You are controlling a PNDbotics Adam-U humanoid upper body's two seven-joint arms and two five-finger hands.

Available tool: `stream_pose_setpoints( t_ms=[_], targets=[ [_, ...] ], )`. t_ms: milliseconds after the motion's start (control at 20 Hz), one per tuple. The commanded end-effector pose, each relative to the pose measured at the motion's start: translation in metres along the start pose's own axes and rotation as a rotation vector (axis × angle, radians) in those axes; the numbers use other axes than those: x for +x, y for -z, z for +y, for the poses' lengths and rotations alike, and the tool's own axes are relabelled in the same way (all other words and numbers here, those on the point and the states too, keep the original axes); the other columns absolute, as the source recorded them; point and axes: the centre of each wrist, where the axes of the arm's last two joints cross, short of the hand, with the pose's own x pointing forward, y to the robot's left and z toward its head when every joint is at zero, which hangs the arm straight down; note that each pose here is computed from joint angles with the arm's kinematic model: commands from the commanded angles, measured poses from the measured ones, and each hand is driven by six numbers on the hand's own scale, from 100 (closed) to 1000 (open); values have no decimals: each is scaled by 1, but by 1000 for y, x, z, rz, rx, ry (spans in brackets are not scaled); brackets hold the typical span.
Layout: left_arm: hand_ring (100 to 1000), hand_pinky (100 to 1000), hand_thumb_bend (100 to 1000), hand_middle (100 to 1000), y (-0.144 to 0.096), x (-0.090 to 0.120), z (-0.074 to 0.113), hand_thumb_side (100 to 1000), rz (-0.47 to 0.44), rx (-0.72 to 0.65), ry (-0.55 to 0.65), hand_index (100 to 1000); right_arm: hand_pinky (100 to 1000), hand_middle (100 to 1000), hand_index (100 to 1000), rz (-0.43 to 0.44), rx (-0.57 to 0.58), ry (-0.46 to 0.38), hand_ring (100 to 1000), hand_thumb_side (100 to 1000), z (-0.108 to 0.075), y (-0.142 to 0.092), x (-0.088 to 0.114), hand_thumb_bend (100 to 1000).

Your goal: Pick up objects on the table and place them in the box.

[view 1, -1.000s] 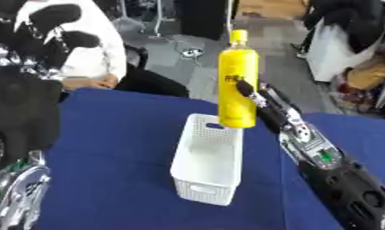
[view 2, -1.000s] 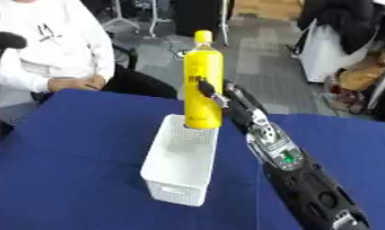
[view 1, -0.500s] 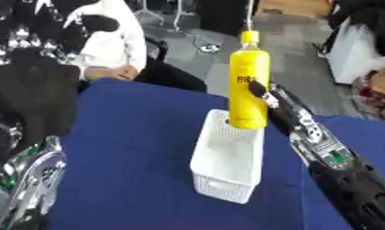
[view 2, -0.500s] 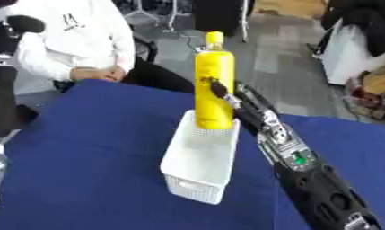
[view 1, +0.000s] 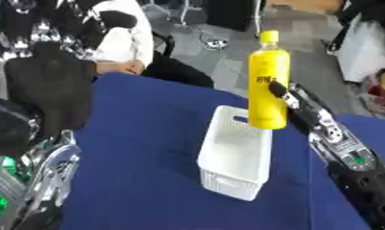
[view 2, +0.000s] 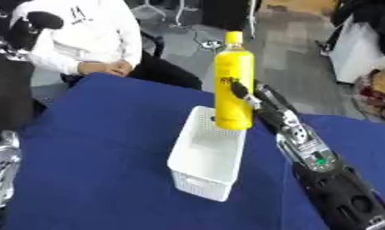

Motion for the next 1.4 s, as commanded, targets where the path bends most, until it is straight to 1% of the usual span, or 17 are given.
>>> stream_pose_setpoints(
  t_ms=[50, 100, 250, 400, 450, 500, 550, 800, 1000, 1250, 1400],
  targets=[
    [755, 696, 271, 850, 4, 4, 0, 904, -21, -13, 9, 861, 100, 100, 377, -75, 16, -141, 100, 755, -18, -4, 9, 271],
    [754, 696, 271, 850, 4, 4, 0, 904, -19, -13, 9, 861, 100, 100, 367, -97, 21, -164, 100, 781, -19, -6, 8, 254],
    [754, 696, 272, 850, 4, 4, 0, 904, -19, -13, 10, 861, 100, 100, 367, -137, 18, -193, 100, 780, -20, -12, 2, 255],
    [754, 696, 272, 850, 4, 4, 0, 904, -21, -13, 11, 861, 100, 100, 367, -149, 6, -188, 100, 774, -20, -15, -4, 254],
    [755, 697, 272, 850, 4, 4, 0, 904, -21, -12, 11, 861, 100, 100, 367, -152, 1, -181, 100, 750, -18, -15, -6, 292],
    [754, 696, 272, 850, 4, 4, 0, 904, -21, -13, 11, 861, 100, 100, 367, -159, 0, -174, 100, 772, -17, -14, -6, 252],
    [754, 696, 272, 850, 5, 4, 0, 904, -22, -14, 11, 861, 100, 100, 367, -164, 0, -167, 100, 772, -15, -13, -6, 253],
    [755, 697, 271, 850, 7, 4, -1, 904, -28, -18, 4, 861, 100, 100, 368, -196, 19, -124, 100, 768, 0, 0, -5, 250],
    [756, 700, 272, 850, 8, 4, -2, 904, -33, -19, -1, 861, 100, 100, 369, -213, 40, -83, 100, 764, 15, 9, -6, 249],
    [756, 702, 272, 850, 10, 4, -2, 904, -45, -17, -4, 860, 100, 100, 369, -237, 39, -25, 100, 759, 36, 21, -7, 245],
    [756, 703, 273, 850, 11, 4, -2, 904, -50, -14, -5, 860, 100, 100, 370, -250, 46, -10, 100, 758, 45, 28, -6, 243]
  ],
)
